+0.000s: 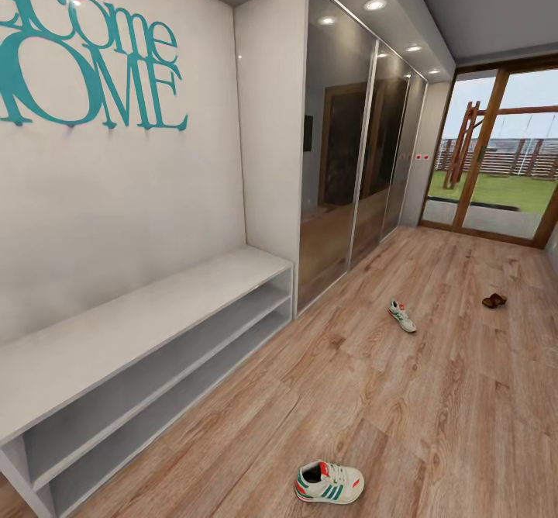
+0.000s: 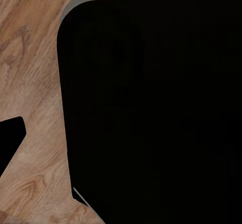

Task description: Pick up the two gym shoes and the two sandals from the corridor floor and place them onto the hallstand (shoe rack) in the corridor, making sure they are on the rack and not on the floor. Arrange them so the two gym shoes are next to each other and the two sandals are next to each other.

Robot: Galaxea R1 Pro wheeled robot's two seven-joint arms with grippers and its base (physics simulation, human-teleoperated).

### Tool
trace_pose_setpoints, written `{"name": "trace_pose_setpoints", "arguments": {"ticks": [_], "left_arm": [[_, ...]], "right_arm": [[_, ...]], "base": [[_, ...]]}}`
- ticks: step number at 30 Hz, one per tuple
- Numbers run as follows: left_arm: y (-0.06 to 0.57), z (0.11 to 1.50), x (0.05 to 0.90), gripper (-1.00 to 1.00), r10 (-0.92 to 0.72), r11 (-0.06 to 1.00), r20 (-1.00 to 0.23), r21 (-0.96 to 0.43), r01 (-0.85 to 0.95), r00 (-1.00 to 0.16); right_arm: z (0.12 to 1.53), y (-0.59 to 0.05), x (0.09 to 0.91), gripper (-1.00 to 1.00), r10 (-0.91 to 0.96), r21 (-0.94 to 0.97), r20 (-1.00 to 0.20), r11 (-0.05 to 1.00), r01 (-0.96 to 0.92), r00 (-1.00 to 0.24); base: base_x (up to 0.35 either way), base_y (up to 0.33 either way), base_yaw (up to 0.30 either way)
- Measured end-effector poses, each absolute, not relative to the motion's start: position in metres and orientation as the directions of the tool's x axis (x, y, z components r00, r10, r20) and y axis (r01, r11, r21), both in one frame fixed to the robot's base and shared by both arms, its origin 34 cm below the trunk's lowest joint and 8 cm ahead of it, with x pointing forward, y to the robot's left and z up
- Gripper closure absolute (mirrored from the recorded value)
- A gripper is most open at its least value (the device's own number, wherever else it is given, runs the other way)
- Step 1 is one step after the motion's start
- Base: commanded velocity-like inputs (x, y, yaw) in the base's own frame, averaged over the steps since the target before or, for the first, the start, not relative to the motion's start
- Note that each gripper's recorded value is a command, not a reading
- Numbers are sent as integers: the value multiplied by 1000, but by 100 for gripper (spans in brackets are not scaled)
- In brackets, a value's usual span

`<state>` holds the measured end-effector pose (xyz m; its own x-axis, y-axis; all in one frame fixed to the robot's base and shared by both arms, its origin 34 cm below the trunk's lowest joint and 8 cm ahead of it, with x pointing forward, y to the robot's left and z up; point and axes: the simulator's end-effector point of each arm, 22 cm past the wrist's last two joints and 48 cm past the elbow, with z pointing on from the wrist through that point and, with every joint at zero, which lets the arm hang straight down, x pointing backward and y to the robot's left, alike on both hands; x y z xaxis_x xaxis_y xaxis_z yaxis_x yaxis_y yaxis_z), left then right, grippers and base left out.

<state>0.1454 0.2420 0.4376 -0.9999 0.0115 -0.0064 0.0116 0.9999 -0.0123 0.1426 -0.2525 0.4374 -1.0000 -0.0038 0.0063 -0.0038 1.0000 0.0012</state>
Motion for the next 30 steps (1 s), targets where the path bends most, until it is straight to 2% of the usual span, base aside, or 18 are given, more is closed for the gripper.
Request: {"name": "trace_pose_setpoints", "arguments": {"ticks": [22,30], "left_arm": [[242,438,145,-100,11,1000,-6,-12,11,-1000],[271,438,181,-100,-1,1000,-51,20,-2,-999]], "right_arm": [[437,-253,142,-100,-4,0,7,1000,-4,-1000],[438,-259,166,-100,4,-8,-46,1000,4,-999]], "base": [[0,0,0],[0,0,0]]}}
